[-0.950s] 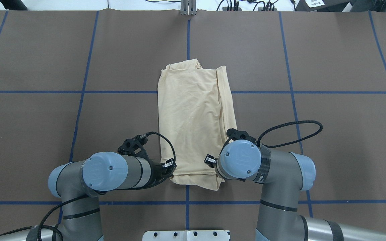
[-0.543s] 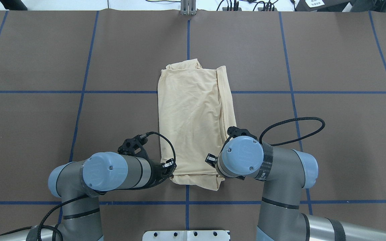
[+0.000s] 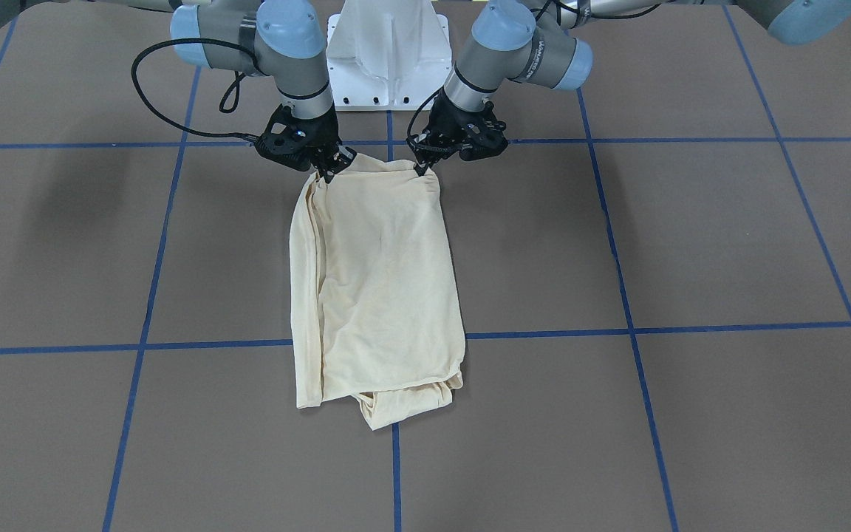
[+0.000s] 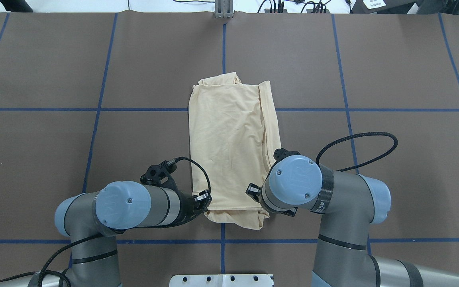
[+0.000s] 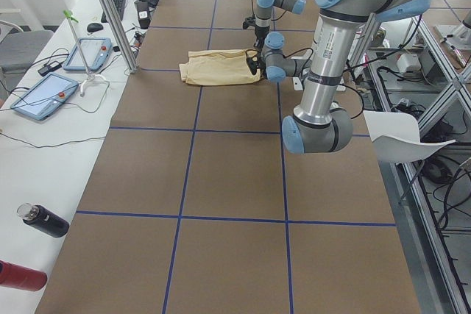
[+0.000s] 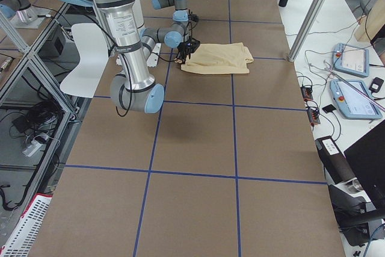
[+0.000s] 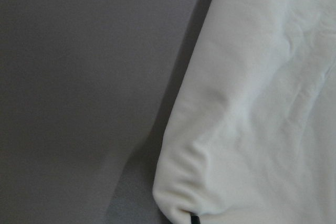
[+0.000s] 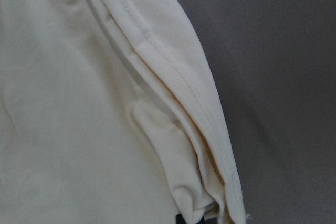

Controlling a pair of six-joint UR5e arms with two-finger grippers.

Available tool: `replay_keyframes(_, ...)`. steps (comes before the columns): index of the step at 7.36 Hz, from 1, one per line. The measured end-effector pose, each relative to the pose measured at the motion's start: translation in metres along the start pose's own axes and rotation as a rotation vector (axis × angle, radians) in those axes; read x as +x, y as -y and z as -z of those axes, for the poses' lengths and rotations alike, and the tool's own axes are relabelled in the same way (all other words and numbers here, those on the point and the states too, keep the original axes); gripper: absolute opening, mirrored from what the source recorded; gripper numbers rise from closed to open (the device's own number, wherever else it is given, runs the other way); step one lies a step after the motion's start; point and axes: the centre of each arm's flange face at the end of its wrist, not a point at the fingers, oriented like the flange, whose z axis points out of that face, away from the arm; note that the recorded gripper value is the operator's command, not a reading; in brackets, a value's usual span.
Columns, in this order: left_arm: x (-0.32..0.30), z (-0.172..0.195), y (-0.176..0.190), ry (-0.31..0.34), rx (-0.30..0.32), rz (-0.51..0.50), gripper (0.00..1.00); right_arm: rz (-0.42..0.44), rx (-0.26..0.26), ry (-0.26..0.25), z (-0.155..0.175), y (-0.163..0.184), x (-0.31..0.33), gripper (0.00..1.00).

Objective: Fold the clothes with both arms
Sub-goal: 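Lift the shirt's near end with both grippers and carry it away from the robot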

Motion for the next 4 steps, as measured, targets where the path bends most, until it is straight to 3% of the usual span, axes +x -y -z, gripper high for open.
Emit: replay_keyframes(4, -0.011, 0.003, -0.056, 0.046, -0.073, -0.032, 0.00, 0.032, -0.038, -0.012, 0.003, -0.024, 0.020, 0.00)
